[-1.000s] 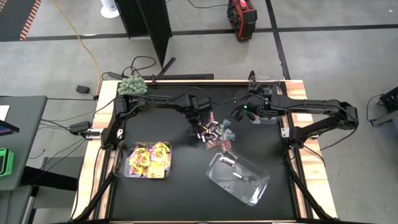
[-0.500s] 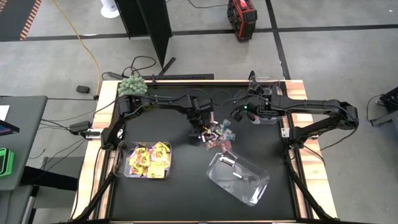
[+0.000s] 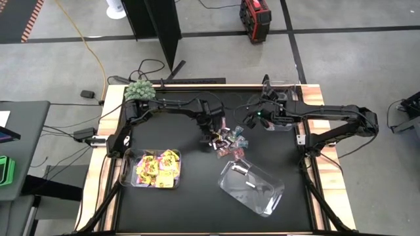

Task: Sort candy
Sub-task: Put the brown candy in the bottom right transparent container

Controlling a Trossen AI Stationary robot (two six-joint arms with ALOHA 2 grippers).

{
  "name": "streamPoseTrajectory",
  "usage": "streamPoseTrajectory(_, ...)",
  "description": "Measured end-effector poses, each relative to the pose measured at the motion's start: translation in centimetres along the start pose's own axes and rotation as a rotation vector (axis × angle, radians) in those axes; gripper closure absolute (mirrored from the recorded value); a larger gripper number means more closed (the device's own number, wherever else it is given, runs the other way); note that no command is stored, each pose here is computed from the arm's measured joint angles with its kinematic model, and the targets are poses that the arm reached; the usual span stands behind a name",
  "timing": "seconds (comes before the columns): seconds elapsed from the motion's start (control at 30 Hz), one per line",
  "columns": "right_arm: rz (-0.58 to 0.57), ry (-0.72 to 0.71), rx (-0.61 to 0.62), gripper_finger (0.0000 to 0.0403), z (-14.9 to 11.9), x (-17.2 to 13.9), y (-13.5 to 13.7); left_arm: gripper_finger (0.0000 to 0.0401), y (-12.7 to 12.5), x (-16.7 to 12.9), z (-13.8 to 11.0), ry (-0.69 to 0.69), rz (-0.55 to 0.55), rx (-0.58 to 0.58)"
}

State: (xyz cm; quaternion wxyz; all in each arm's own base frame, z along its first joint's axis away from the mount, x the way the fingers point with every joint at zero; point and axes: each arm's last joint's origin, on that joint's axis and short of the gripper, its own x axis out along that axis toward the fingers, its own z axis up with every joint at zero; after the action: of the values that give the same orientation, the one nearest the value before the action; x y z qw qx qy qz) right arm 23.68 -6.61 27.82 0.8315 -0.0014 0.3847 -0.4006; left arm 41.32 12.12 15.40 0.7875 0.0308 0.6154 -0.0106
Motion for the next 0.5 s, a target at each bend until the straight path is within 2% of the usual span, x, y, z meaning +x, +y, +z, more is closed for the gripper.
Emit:
streamPoseTrajectory(0.17,0.000,0.000,0.000,0.0129,0.00,0.00,0.00,0.0267,0.36,0.02,0.00,-0.011,0.009,-0.031)
streamPoseTrajectory(0.27,0.000,0.000,0.000,0.0129,0.00,0.00,0.00,0.0284,0.39,0.03,0.02,-0.013,0.013,-0.030)
streamPoseTrajectory(0.37,0.000,0.000,0.000,0.0129,0.00,0.00,0.00,0.0284,0.36,0.03,-0.02,-0.008,0.012,-0.023)
streamPoseTrajectory(0.5,0.000,0.000,0.000,0.0129,0.00,0.00,0.00,0.0256,0.16,0.04,-0.12,0.001,-0.014,-0.018)
